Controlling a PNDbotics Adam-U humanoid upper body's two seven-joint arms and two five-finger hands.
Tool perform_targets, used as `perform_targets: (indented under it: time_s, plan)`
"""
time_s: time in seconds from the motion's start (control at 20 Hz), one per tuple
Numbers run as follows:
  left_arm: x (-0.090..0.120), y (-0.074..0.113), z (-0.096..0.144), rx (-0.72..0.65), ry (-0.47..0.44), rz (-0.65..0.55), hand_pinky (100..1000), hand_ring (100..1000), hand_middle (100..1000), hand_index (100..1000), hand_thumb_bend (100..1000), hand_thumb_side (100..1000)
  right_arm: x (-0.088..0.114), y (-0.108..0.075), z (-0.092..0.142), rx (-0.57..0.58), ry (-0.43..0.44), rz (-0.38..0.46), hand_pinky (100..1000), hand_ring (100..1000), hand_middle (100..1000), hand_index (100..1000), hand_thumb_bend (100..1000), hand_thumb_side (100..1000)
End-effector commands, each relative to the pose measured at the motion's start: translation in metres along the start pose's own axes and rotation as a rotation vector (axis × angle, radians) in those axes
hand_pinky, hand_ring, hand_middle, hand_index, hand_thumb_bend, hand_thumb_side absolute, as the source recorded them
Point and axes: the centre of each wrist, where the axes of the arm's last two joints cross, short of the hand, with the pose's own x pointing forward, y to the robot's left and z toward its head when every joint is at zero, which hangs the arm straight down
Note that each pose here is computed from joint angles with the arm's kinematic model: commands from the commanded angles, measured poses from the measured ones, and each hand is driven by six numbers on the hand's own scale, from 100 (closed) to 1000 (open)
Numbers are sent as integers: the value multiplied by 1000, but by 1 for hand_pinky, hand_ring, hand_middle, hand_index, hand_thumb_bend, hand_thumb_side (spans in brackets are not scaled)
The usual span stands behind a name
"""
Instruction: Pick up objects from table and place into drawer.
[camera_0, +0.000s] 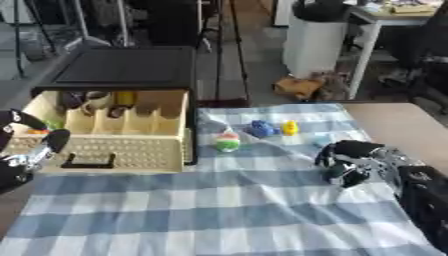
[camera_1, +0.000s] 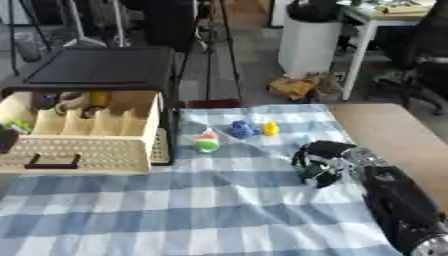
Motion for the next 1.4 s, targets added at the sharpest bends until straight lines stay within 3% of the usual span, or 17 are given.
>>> perform_targets:
  time_s: [0.05,0.7,1.4]
  plan:
    - [-1,10,2,26,-1,-32,247,100,105,691,481,1000,-15,-18,14,-12,30,42,778,837,877,916,100,338]
    - [-3,9,4,15,7,-44,247,100,104,690,480,1000,-31,-38,46,27,-12,52,821,880,924,941,100,366]
    - [-3,9,4,20,6,-42,248,100,104,690,479,1000,-28,-3,44,100,6,-1,798,856,912,933,100,348]
